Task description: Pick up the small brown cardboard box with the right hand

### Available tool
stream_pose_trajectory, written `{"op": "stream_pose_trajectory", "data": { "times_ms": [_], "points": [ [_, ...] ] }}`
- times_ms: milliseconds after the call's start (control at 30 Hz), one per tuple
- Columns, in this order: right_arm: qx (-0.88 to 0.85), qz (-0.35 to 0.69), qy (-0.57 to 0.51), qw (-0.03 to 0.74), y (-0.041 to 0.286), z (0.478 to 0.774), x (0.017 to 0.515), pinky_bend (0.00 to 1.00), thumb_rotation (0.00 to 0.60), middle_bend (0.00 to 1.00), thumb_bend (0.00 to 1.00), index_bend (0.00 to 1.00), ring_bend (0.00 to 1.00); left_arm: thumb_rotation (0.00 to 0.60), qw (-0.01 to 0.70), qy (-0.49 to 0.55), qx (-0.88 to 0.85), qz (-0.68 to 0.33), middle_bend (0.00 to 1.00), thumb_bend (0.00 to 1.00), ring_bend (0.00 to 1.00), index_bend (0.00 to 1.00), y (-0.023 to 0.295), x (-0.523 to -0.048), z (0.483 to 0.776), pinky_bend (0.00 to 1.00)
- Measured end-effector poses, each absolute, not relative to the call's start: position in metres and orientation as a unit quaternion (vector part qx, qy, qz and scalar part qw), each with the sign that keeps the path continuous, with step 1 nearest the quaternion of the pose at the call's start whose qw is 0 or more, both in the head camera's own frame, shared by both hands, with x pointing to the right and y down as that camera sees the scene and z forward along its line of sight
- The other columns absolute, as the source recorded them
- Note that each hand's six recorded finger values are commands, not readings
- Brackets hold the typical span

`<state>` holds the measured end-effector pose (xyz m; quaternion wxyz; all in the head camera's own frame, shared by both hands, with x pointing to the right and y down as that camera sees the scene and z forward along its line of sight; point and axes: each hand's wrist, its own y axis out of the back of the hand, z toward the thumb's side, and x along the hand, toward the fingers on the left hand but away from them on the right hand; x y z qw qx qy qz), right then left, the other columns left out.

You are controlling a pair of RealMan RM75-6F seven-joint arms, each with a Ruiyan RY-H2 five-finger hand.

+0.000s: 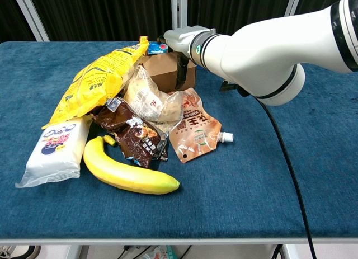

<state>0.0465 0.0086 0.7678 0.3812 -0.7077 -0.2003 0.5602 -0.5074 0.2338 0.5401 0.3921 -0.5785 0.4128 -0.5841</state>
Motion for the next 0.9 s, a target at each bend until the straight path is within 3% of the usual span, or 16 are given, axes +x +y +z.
{"op": "stream_pose_trajectory", "data": {
  "times_ms": [233, 433, 700, 900],
  "points": [
    [-0.704, 0.562, -0.210, 0.381, 0.007, 0.766, 0.057, 0.14, 0.600, 0.57, 0.16, 0.57, 0.46, 0.453, 0.392, 0.414, -0.578, -0.584, 0.11, 0.00, 0.12, 0.12, 0.235, -0.508, 0.539, 0.24],
    [-0.705, 0.544, -0.236, 0.391, 0.000, 0.755, 0.063, 0.20, 0.600, 0.68, 0.20, 0.76, 0.56, 0.455, 0.393, 0.415, -0.577, -0.583, 0.11, 0.00, 0.12, 0.12, 0.234, -0.507, 0.539, 0.24],
    [-0.712, 0.501, -0.302, 0.388, -0.013, 0.725, 0.076, 0.24, 0.600, 0.72, 0.28, 0.82, 0.59, 0.452, 0.394, 0.415, -0.578, -0.582, 0.11, 0.00, 0.12, 0.12, 0.234, -0.505, 0.538, 0.24],
    [-0.730, 0.450, -0.353, 0.374, -0.020, 0.686, 0.086, 0.24, 0.600, 0.73, 0.29, 0.84, 0.60, 0.454, 0.398, 0.417, -0.579, -0.576, 0.11, 0.00, 0.12, 0.12, 0.234, -0.501, 0.537, 0.24]
  ]
}}
